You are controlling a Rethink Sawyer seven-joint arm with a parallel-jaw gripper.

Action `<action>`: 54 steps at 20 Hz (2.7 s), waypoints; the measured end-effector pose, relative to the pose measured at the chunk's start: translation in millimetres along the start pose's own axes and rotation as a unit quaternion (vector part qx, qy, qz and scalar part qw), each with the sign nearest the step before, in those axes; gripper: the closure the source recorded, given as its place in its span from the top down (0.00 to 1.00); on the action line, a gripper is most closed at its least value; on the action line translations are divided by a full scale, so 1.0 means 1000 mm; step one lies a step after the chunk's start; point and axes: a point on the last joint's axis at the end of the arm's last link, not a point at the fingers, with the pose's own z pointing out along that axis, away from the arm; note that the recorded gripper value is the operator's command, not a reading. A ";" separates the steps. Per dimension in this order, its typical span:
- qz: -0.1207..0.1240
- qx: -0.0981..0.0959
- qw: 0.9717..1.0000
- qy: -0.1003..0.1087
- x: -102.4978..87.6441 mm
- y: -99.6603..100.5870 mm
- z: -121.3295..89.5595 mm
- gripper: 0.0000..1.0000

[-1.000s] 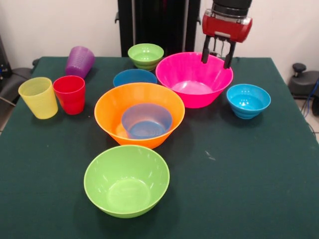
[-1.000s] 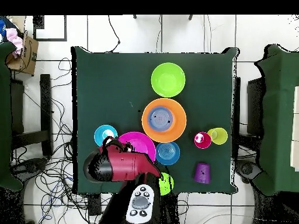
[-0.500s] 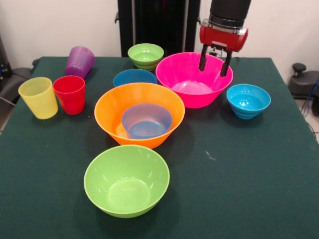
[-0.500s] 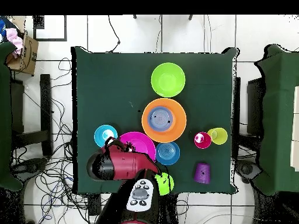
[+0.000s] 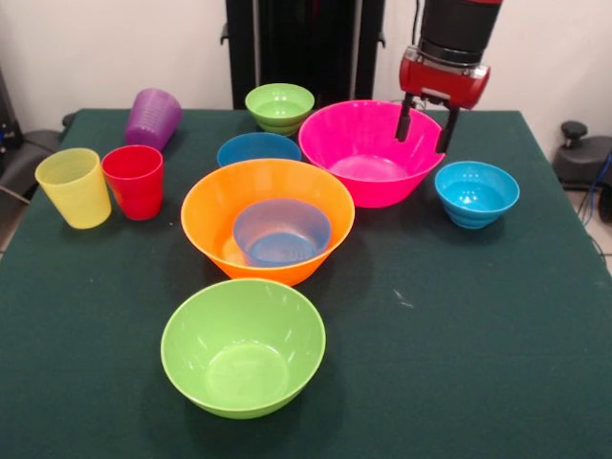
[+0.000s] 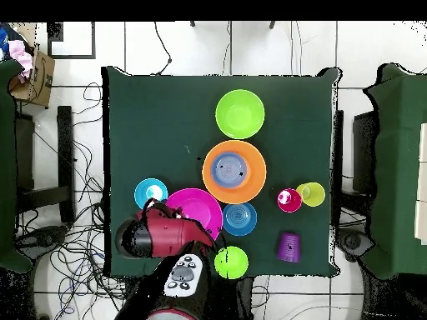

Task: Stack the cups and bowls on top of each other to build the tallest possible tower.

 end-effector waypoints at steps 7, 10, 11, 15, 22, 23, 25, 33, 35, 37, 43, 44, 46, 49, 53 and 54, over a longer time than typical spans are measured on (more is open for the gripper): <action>0.001 0.002 1.000 0.004 0.012 0.012 0.003 1.00; 0.003 0.004 1.000 0.006 0.012 0.012 0.005 1.00; 0.003 0.004 1.000 0.006 0.012 0.012 0.006 1.00; 0.006 0.005 1.000 0.007 0.011 0.010 0.007 1.00; 0.014 0.001 1.000 0.010 0.001 -0.004 0.019 1.00; 0.013 -0.002 1.000 0.006 -0.001 -0.006 0.022 1.00; 0.011 -0.006 1.000 -0.003 -0.002 -0.006 0.024 1.00; 0.001 -0.015 1.000 -0.017 0.004 0.001 0.030 1.00; 0.000 -0.015 1.000 -0.017 0.004 0.001 0.030 1.00; 0.000 -0.015 1.000 -0.017 0.004 0.001 0.030 1.00; 0.001 -0.018 1.000 -0.021 0.001 0.003 0.025 1.00; 0.001 -0.019 1.000 -0.022 0.000 0.003 0.023 1.00; 0.002 -0.023 0.999 -0.027 -0.003 0.006 0.016 1.00; 0.003 -0.027 0.999 -0.031 -0.006 0.007 0.011 1.00; 0.004 -0.036 0.998 -0.042 -0.013 0.012 -0.002 1.00; 0.004 -0.039 0.998 -0.045 -0.015 0.013 -0.005 1.00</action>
